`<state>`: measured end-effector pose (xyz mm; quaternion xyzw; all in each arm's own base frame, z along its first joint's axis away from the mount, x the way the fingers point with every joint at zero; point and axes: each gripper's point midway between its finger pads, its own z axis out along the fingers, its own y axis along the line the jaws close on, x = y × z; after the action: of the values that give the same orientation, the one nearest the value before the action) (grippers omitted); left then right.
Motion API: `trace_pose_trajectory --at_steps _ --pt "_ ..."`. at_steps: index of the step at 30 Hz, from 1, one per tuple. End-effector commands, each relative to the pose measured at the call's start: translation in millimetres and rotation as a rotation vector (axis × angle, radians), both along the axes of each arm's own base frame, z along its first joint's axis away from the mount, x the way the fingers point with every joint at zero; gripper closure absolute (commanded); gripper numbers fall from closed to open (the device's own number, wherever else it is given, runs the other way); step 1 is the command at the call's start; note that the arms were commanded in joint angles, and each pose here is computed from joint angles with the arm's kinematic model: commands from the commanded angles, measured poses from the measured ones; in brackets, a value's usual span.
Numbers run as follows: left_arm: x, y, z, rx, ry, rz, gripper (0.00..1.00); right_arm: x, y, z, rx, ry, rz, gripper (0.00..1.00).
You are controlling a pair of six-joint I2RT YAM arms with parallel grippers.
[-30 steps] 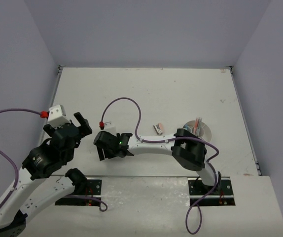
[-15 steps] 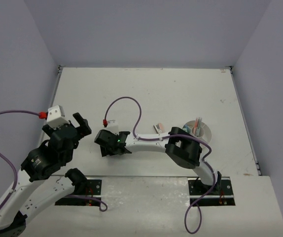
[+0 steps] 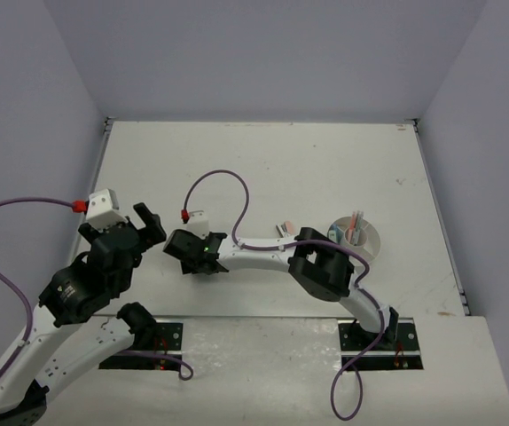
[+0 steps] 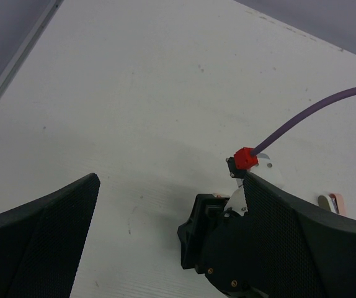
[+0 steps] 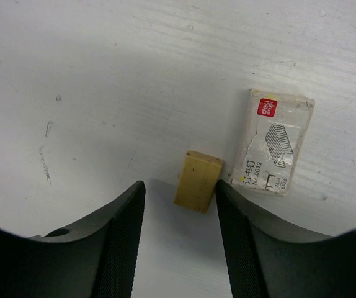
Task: Sort the stationery into containers
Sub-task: Pick up the stationery from the center of the board.
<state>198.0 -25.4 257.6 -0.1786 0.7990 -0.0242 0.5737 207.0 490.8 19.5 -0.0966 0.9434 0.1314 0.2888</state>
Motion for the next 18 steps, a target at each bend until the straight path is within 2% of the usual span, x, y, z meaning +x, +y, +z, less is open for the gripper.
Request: trace_pose_trajectory --at_steps 1,4,11,14,18 --pt "3.0 -2.8 6.0 0.004 -0.028 -0.018 0.0 6.0 -20.1 -18.0 -0.095 -0.022 -0.063 0.55" --pt "3.4 -3.7 5.8 0.005 -0.027 -0.024 0.0 8.2 -29.6 -23.3 -0.131 -0.038 -0.08 0.57" --pt "3.9 -5.4 6.5 0.004 -0.03 -0.033 0.0 6.7 -36.0 -26.6 -0.169 -0.049 -0.069 0.82" --pt "5.1 -7.6 5.2 0.011 -0.02 -0.039 0.0 3.8 -30.8 -9.6 -0.111 -0.079 -0.027 0.89" --pt "7.5 -13.1 4.8 -0.004 -0.006 -0.046 0.0 -5.0 -30.9 35.4 -0.02 -0.156 0.068 0.92"
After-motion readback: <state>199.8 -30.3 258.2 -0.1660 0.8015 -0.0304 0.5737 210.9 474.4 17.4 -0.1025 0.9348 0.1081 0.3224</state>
